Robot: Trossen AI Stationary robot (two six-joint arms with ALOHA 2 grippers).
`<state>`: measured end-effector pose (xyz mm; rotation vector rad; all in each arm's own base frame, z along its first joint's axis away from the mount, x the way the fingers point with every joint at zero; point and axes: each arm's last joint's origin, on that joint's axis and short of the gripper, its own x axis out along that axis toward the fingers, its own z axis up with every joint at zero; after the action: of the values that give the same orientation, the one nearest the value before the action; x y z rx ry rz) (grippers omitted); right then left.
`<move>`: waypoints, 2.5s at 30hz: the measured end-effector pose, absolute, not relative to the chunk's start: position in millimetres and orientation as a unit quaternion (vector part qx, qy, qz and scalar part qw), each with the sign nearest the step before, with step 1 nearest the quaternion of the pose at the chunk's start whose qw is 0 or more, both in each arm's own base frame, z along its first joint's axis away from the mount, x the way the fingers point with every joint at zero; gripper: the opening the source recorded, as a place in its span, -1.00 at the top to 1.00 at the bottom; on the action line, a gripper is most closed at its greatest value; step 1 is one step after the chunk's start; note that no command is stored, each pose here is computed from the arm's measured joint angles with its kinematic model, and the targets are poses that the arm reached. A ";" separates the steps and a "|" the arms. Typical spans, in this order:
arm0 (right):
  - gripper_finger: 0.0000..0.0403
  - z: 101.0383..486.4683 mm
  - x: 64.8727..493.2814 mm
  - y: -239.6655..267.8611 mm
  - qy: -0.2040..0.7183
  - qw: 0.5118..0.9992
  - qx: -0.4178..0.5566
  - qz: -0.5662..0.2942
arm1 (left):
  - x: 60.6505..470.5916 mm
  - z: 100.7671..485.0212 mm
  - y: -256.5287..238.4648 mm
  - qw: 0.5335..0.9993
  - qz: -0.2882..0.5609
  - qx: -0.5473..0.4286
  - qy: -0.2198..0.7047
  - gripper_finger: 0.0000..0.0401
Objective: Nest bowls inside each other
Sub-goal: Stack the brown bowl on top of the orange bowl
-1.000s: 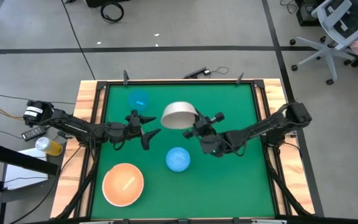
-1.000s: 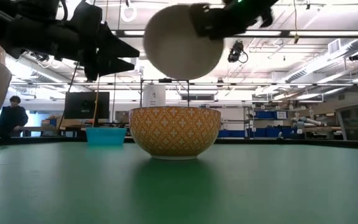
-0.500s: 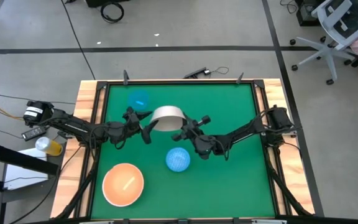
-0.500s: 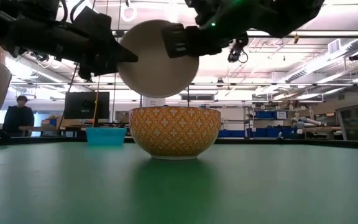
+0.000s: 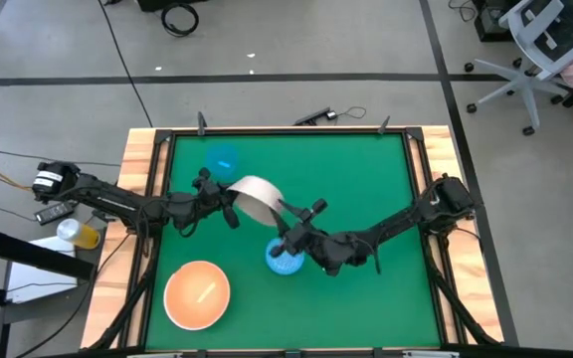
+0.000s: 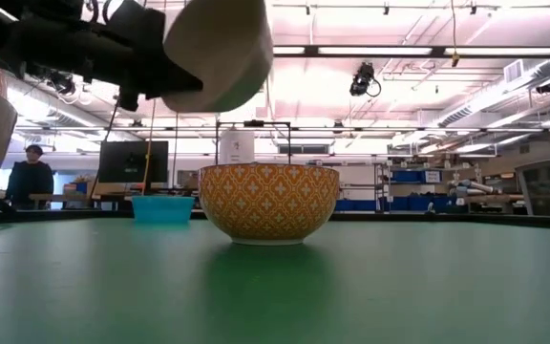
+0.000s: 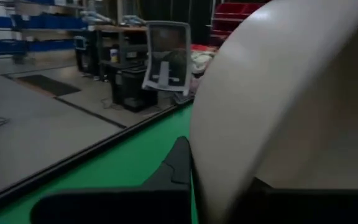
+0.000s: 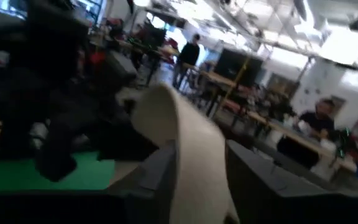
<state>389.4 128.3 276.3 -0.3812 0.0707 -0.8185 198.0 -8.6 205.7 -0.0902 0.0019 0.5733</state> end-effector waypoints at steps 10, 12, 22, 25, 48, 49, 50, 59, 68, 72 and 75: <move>0.10 334.5 345.2 157.2 0.031 0.894 -0.161 -0.418 | 171.8 224.2 -5.8 0.959 0.264 0.008 0.100 0.99; 0.10 341.2 335.9 160.2 0.036 0.893 -0.157 -0.421 | 168.4 242.7 -8.4 0.966 0.225 0.001 0.126 1.00; 0.10 327.7 322.9 169.4 0.085 0.862 -0.154 -0.475 | 135.1 317.1 -21.1 0.912 0.053 -0.110 0.391 1.00; 0.10 317.0 324.4 166.4 0.076 0.868 -0.150 -0.468 | 132.4 327.2 -26.0 0.887 0.029 -0.174 0.427 1.00; 0.14 228.7 335.7 89.5 0.040 0.903 -0.060 -0.424 | 172.8 222.8 -109.9 0.728 -0.005 -0.199 0.656 0.55; 0.14 225.0 336.0 86.4 0.042 0.907 -0.053 -0.416 | 173.2 221.3 -111.0 0.722 -0.009 -0.201 0.662 0.48; 0.14 221.5 336.7 83.0 0.046 0.911 -0.046 -0.407 | 173.4 220.1 -111.7 0.716 -0.012 -0.203 0.668 0.40; 0.12 191.2 346.1 40.9 0.153 0.945 0.077 -0.278 | 169.6 232.9 -110.7 0.708 -0.047 -0.230 0.666 -0.18; 0.12 183.2 347.6 23.4 0.202 0.942 0.161 -0.214 | 166.3 244.7 -110.4 0.742 -0.052 -0.219 0.632 -0.30; 0.13 183.3 347.7 24.0 0.203 0.943 0.162 -0.210 | 166.4 236.8 -111.5 0.726 -0.041 -0.222 0.650 -0.30; 0.13 183.2 347.7 24.0 0.203 0.943 0.162 -0.209 | 164.8 238.1 -111.7 0.711 -0.061 -0.234 0.661 -0.30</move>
<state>347.7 24.0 183.2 0.3306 0.4147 -0.4253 164.8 -111.7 238.1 -0.5200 1.4654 -0.1355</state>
